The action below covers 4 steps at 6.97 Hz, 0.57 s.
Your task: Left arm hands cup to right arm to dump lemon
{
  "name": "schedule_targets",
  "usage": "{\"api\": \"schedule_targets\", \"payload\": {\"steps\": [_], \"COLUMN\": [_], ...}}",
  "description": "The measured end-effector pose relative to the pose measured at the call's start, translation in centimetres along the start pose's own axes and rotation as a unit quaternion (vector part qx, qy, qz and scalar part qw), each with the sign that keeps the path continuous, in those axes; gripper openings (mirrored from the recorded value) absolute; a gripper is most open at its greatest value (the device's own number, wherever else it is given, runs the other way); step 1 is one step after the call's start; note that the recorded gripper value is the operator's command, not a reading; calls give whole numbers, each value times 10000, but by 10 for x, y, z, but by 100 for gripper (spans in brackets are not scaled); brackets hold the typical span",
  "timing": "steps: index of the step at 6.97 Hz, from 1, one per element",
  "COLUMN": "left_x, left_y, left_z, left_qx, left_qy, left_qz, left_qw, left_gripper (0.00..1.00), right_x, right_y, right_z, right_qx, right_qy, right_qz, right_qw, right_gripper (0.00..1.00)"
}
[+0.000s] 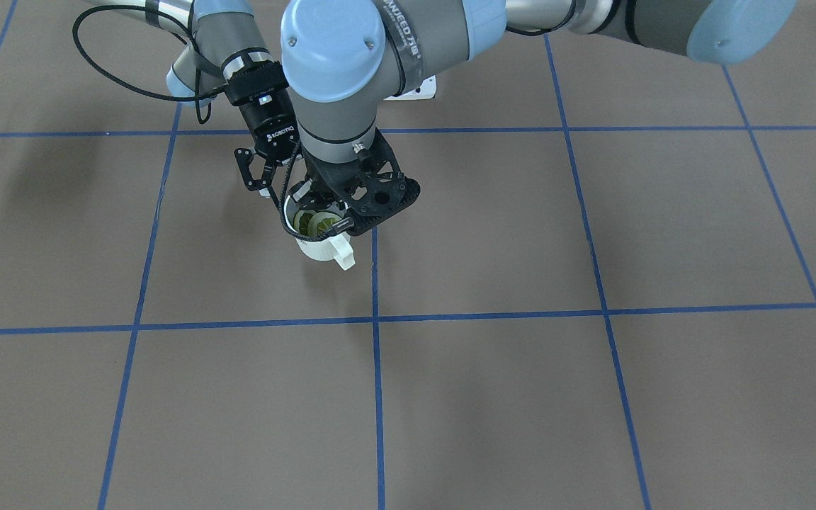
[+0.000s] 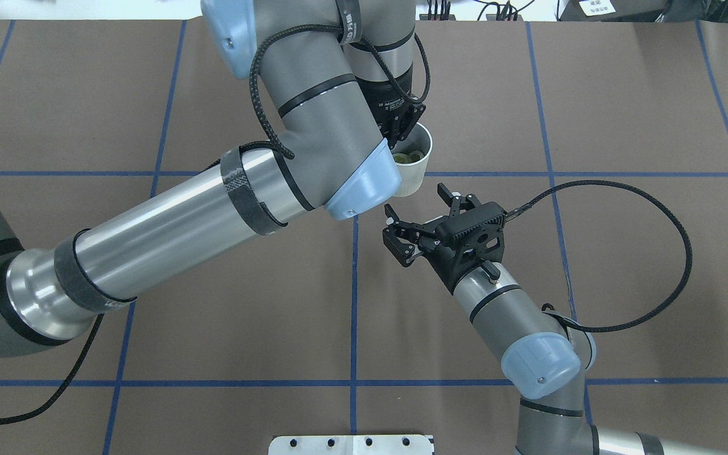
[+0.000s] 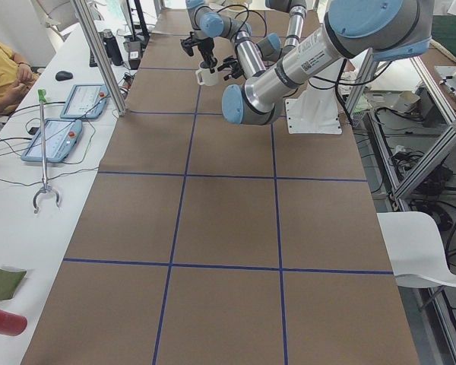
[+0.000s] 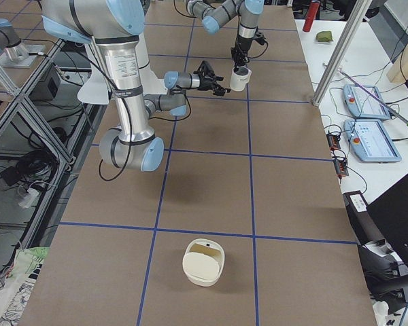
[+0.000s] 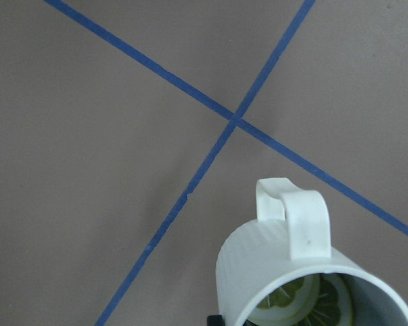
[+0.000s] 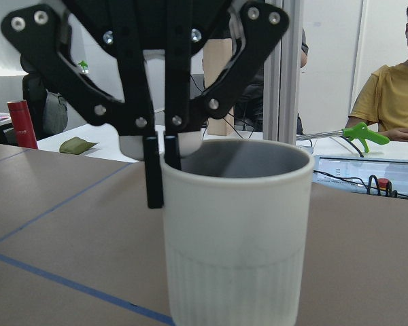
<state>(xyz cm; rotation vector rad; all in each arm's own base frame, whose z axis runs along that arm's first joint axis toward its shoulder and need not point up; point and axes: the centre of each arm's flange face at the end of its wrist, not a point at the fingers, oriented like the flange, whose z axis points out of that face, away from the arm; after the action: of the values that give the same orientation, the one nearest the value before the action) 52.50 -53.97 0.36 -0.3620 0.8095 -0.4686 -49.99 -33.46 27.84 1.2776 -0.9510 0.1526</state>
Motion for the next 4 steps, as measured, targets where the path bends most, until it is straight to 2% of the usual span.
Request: {"api": "schedule_targets", "payload": {"steps": [4], "left_x": [1], "left_y": [15], "left_z": [8], "left_qx": [-63], "left_qy": [-21], "left_qz": [82], "left_qw": [9999], "left_gripper": [0], "right_x": [8], "right_y": [-8], "right_z": [7], "right_qx": [74], "right_qy": [83], "right_qz": [15], "right_qw": [9999], "right_gripper": [98]}}
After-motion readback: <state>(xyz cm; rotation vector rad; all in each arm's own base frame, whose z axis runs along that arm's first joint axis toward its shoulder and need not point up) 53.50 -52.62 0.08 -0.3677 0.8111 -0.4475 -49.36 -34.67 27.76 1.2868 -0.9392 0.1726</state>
